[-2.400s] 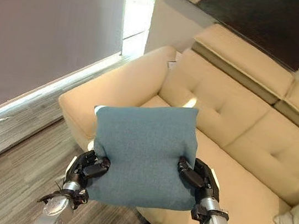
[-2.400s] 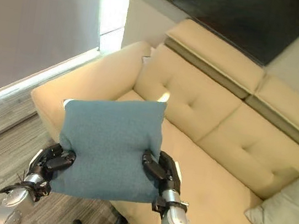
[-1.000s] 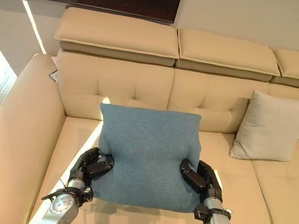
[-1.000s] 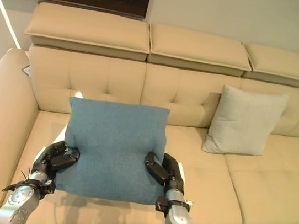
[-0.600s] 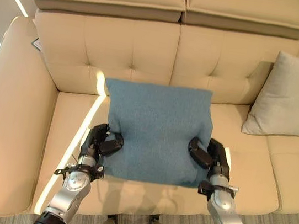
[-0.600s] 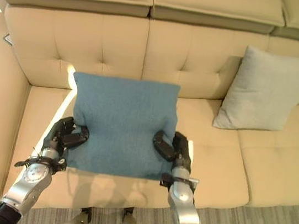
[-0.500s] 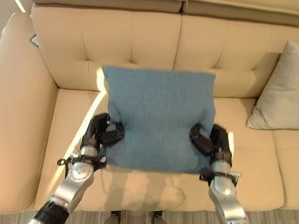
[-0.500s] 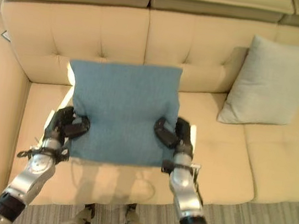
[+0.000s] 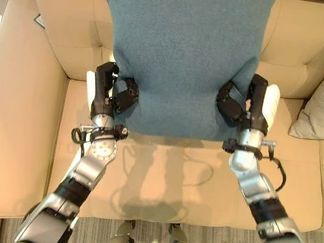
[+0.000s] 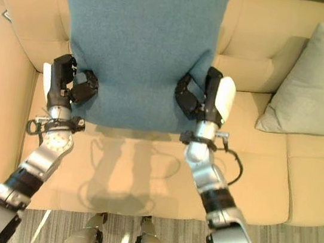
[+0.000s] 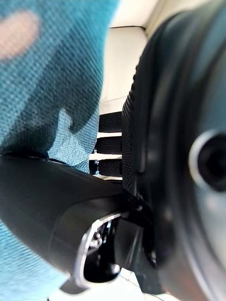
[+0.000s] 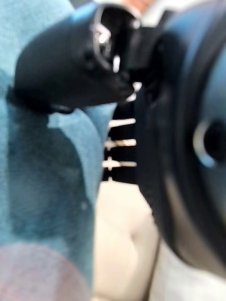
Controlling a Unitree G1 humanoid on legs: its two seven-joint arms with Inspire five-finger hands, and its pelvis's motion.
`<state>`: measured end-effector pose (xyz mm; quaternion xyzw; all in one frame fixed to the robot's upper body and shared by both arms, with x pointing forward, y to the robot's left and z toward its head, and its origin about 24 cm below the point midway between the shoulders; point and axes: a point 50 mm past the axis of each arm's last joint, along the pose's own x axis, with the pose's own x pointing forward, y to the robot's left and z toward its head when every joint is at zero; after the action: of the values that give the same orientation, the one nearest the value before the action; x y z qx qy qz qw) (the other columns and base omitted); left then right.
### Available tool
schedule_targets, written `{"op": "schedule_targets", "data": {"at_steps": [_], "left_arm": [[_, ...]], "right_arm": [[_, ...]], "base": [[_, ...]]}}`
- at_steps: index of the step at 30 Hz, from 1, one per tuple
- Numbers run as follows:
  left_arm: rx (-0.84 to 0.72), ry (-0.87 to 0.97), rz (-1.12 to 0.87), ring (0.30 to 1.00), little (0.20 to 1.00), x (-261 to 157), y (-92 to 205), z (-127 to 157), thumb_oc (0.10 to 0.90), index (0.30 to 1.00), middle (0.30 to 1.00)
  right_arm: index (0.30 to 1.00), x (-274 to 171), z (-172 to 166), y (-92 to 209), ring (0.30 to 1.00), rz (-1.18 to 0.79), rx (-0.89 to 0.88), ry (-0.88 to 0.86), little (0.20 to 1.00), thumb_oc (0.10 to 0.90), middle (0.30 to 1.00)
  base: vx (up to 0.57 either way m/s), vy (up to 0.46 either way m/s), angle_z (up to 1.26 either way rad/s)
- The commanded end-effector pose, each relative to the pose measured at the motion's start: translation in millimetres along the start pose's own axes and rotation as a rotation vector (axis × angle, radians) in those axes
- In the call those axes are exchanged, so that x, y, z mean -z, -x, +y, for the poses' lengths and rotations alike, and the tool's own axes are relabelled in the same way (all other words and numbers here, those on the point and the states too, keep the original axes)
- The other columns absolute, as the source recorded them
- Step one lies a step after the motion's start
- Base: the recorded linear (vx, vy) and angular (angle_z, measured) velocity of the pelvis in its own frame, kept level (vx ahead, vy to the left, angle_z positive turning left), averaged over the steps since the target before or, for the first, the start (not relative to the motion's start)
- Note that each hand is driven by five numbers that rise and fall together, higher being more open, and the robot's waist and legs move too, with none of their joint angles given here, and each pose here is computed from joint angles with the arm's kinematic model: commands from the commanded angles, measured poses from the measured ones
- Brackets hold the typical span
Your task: Pick up all the scattered cushions and arrange them neatly on the sofa.
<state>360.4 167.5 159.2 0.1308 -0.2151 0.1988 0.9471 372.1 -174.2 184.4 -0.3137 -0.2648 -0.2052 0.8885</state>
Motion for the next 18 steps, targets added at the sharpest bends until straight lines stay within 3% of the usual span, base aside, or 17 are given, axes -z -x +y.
{"op": "schedule_targets", "data": {"at_steps": [1,2,3,9,18], "left_arm": [[0.017,0.087,-0.387,0.300,0.300,-87,-30,-13,0.400,0.300,0.300],[0.020,0.010,-0.323,0.869,0.869,-84,-54,-12,0.780,0.869,0.869],[0.026,-0.022,-0.288,0.900,0.900,-81,-62,-11,0.800,0.900,0.900],[0.042,-0.141,-0.204,0.900,0.900,-81,-90,1,0.800,0.900,0.900],[0.082,-0.192,-0.110,0.900,0.900,-40,-76,20,0.800,0.900,0.900]], "right_arm": [[0.578,-60,-13,-35,0.578,-0.185,0.146,-0.174,0.578,0.585,0.578],[0.900,-54,-4,-53,0.900,-0.052,0.071,-0.231,0.900,0.800,0.900],[0.900,-50,-3,-58,0.900,-0.022,0.031,-0.212,0.900,0.800,0.900],[0.900,-49,4,-67,0.900,0.023,-0.093,-0.162,0.900,0.800,0.900],[0.900,-33,12,-46,0.900,0.012,-0.204,-0.142,0.900,0.800,0.900]], "base": [[-0.09,-0.009,0.10],[-0.10,-0.023,0.09],[-0.10,-0.023,0.06],[-0.06,-0.020,0.07],[-0.02,0.009,0.08]]}}
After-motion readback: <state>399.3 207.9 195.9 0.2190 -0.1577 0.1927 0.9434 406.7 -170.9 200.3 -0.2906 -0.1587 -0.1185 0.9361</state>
